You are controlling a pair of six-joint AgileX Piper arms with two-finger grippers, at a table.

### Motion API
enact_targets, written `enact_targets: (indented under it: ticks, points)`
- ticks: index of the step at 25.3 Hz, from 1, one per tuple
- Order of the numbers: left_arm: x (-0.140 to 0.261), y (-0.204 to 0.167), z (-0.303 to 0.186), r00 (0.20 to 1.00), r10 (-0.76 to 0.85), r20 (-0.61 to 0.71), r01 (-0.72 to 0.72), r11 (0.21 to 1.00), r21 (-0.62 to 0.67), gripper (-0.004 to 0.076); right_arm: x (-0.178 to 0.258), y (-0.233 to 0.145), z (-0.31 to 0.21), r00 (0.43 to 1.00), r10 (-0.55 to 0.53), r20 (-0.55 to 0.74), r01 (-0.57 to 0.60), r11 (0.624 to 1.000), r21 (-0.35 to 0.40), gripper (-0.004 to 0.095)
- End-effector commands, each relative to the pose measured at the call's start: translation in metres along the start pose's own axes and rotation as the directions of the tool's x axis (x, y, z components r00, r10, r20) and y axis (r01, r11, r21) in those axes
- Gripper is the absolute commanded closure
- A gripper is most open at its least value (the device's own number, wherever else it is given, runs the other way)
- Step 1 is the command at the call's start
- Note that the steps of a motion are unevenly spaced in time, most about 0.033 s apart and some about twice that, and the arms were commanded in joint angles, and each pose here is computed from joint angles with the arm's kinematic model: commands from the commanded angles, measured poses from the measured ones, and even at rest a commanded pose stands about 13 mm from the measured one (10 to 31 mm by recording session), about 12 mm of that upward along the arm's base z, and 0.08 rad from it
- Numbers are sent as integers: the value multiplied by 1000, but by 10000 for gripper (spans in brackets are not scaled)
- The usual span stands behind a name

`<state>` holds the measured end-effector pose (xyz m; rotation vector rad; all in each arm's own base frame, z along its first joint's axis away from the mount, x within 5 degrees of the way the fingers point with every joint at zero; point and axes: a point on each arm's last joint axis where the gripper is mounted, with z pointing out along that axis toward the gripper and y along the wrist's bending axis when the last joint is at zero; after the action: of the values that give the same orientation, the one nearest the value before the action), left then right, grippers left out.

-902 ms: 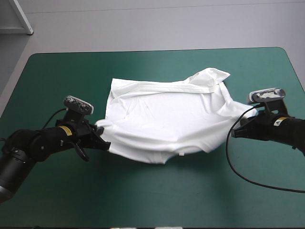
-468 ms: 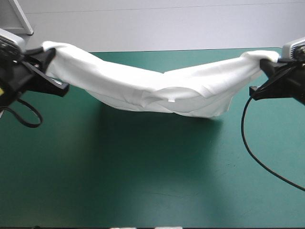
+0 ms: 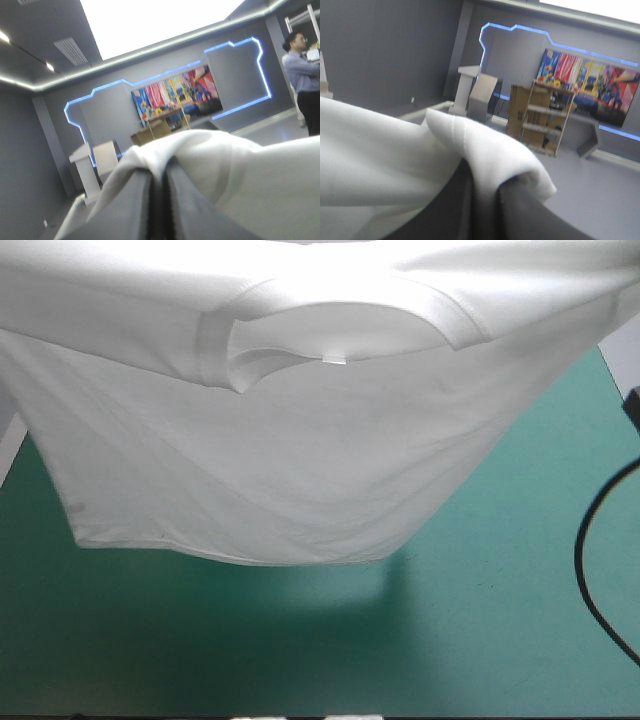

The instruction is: Fold the cloth

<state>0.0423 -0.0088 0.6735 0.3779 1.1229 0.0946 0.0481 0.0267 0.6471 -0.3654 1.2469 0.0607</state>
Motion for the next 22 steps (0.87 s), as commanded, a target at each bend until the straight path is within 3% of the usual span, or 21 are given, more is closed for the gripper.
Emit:
enact_targets:
  ticks: [1,7,14,18,22]
  points:
    - [-22,10,-17,989,13,146,-6,999,-52,705,-31,0,-23,983,-44,180,35,998,54,922]
    - [-16,4,-7,995,-9,104,10,1000,-6,705,-38,1,-31,976,-65,206,53,997,64,921]
    - [36,-21,58,984,-28,-177,43,996,83,705,-6,-10,15,1000,-9,-17,9,999,45,921]
    - [99,-45,108,913,13,-408,33,994,106,705,28,-17,59,977,27,-212,-26,1000,4,921]
    - [183,-83,155,801,83,-593,36,982,187,705,88,-24,119,902,70,-426,-92,995,-31,921]
